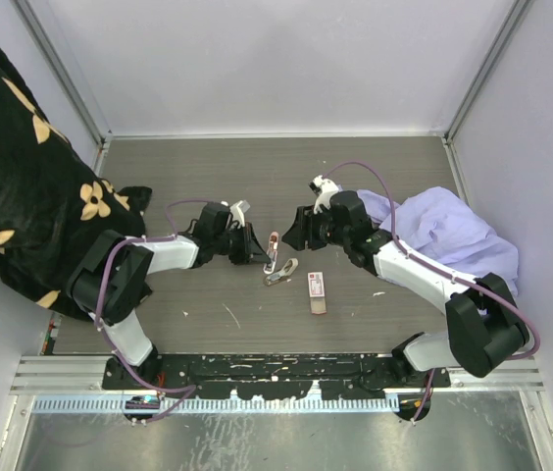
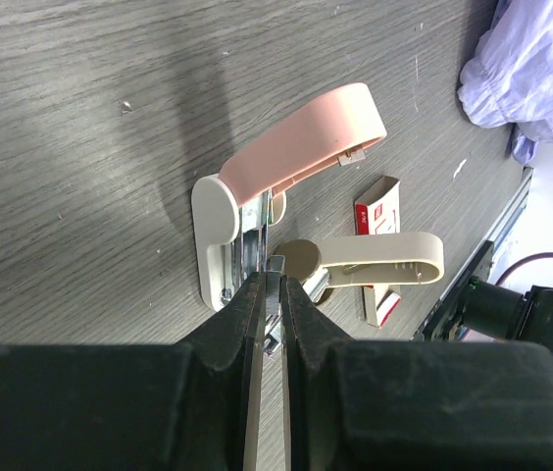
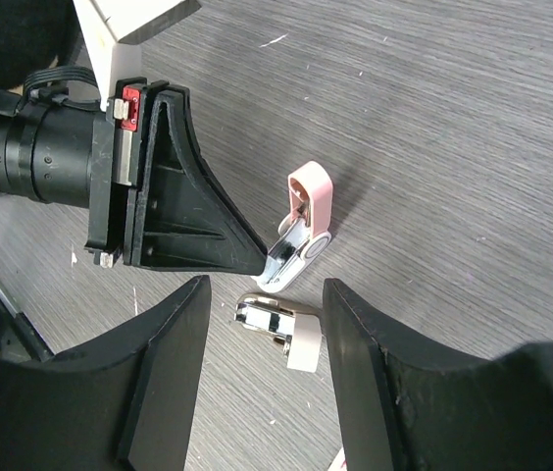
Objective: Load the staples into the stapler
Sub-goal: Pick up the stapler.
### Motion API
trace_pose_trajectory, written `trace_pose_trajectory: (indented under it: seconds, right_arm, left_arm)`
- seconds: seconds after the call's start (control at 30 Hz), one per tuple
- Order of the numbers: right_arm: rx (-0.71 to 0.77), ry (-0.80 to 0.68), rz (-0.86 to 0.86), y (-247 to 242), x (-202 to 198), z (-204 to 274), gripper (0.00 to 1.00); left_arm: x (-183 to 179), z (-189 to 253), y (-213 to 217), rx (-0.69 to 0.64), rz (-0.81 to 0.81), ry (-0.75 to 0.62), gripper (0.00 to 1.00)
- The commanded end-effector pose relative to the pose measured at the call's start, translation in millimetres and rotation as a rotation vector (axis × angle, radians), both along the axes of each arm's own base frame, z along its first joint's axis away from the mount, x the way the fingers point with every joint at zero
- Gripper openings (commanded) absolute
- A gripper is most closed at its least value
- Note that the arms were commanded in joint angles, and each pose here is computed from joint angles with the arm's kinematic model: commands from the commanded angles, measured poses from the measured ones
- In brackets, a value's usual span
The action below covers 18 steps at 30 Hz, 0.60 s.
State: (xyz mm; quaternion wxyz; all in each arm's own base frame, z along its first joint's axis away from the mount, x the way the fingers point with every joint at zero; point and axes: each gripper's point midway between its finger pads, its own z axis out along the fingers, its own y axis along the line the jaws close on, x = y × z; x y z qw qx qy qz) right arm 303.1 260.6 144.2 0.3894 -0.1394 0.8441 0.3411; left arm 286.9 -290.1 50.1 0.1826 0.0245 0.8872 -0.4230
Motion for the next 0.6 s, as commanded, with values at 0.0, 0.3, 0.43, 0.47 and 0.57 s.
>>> trace_pose_trajectory:
  seconds: [0.0, 0.3, 0.43, 0.47, 0.57]
  right_arm:
    - [0.038, -0.084, 0.042, 3.2, -1.6, 23.6, 0.56]
    - [0.035, -0.301, 0.332, 14.3, -45.7, 61.3, 0.61]
    - [-0.071, -0.292, 0.351, 21.9, -50.1, 48.4, 0.62]
    - [-0.098, -0.293, 0.364, 27.6, -54.5, 45.2, 0.63]
    - [-0.195, -0.31, 0.401, 43.2, -66.2, 36.8, 0.64]
  left_arm:
    - [9.5, 28.3, -10.4, -0.06, -0.02, -0.075, 0.11]
    - [-34.4, 68.7, -3.5, -0.136, -0.097, 0.026, 0.11]
    - [-61.0, 86.9, 2.2, -0.187, -0.162, 0.094, 0.11]
    - [-66.6, 90.5, 3.3, -0.198, -0.177, 0.11, 0.11]
    - [-81.6, 100.5, 7.3, -0.229, -0.217, 0.148, 0.11]
